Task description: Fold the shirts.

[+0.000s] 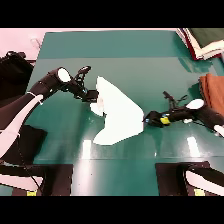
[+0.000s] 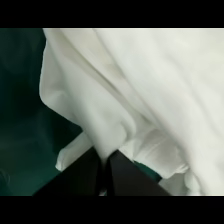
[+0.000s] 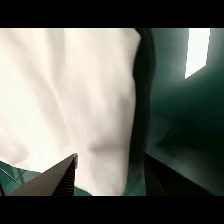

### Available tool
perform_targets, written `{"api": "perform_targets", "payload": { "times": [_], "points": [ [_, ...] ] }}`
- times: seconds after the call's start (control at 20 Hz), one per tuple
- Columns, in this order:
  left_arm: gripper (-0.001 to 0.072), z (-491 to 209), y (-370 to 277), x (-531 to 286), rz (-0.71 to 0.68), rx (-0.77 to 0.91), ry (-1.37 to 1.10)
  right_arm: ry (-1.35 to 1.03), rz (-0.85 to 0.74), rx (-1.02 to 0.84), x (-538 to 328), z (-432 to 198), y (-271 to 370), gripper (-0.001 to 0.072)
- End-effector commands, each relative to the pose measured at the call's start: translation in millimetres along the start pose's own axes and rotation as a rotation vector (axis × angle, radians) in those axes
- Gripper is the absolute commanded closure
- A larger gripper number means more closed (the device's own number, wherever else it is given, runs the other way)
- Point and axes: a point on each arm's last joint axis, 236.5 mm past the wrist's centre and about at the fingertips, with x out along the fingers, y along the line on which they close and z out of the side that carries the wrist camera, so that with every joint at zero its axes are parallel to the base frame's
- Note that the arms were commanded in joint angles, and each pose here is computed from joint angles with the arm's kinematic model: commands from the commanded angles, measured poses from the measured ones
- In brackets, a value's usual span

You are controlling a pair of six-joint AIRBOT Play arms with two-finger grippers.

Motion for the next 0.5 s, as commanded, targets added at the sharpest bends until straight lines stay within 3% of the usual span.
{"api": "perform_targets", "payload": {
  "times": [0.0,0.05,0.1,0.15,0.3,0.45],
  "points": [
    [0.0678,-0.9,2.2,-0.8,0.008,0.005,0.005,0.026,-0.004,-0.037,35.6,8.7,14.4,0.0308],
    [0.0678,-0.9,2.2,-0.8,0.008,0.005,0.005,0.026,-0.006,-0.051,37.3,14.5,17.4,0.0430],
    [0.0678,-0.9,4.1,-1.0,0.017,0.010,0.005,0.009,-0.003,-0.062,34.8,22.3,21.0,0.0602],
    [0.0678,-1.5,7.9,-2.9,0.036,0.020,0.006,-0.022,0.001,-0.077,26.6,33.2,25.4,0.0693],
    [0.0678,14.0,24.6,-40.1,0.156,0.084,-0.083,-0.169,-0.043,-0.204,-39.4,72.2,38.3,0.0694],
    [0.0678,53.6,30.0,-137.4,0.241,0.114,-0.313,-0.386,-0.096,-0.329,-151.5,104.4,65.8,0.0694]
  ]
}}
